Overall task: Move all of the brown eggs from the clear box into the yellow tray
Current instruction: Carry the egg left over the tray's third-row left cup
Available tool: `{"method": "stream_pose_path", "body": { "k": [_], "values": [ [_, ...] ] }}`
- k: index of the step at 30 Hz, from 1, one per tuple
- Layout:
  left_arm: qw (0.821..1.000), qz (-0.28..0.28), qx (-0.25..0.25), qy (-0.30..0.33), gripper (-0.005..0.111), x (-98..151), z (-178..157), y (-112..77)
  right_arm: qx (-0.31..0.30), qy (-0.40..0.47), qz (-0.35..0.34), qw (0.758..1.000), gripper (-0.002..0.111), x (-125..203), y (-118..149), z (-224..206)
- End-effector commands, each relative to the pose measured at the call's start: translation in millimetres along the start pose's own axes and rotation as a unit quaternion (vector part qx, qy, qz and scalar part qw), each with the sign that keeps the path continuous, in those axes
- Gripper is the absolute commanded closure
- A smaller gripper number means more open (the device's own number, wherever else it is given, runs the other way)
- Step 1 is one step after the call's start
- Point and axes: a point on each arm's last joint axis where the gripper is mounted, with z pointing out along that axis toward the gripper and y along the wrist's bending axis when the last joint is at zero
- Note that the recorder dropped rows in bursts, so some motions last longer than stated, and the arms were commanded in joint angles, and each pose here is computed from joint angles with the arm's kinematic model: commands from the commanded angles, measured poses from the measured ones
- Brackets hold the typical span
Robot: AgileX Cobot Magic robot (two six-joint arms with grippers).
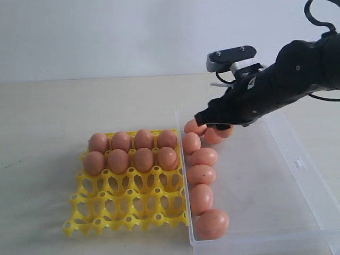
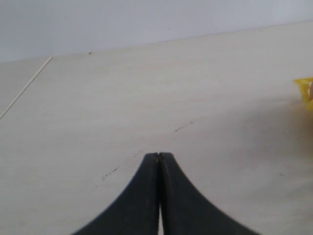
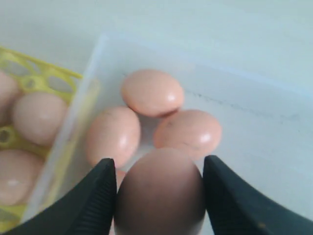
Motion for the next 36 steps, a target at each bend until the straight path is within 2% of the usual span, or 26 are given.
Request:
{"method": "stream_pose_path", "body": {
  "k": [1,9,15,22,27,36],
  "values": [
    [1.000,-0.001,0.002,-0.006,0.107,-2,0,-0.1,-0.035,-0.066,-0.018,0.997,0.108,1,34,-19],
    [1.000,-0.001,0.002,-0.006,0.107,-2,0,-0.1,-0.112,-0.144,-0.085,0.980,0.108,5,119,-30],
    [1.000,-0.001,0.002,-0.006,0.107,-2,0,-0.1,-0.150,-0.197,-0.126,0.961,0.108,17,170,-26],
    [1.000,-0.001,0.002,-0.006,0.107,-2,0,-0.1,-0.144,-0.187,-0.138,0.962,0.108,32,185,9],
    [1.000,-0.001,0.002,-0.006,0.107,-2,0,-0.1,-0.137,-0.211,-0.127,0.960,0.108,28,190,27],
    [1.000,-0.001,0.002,-0.006,0.107,-2,0,-0.1,-0.151,-0.195,-0.100,0.964,0.108,21,203,42]
  ]
}}
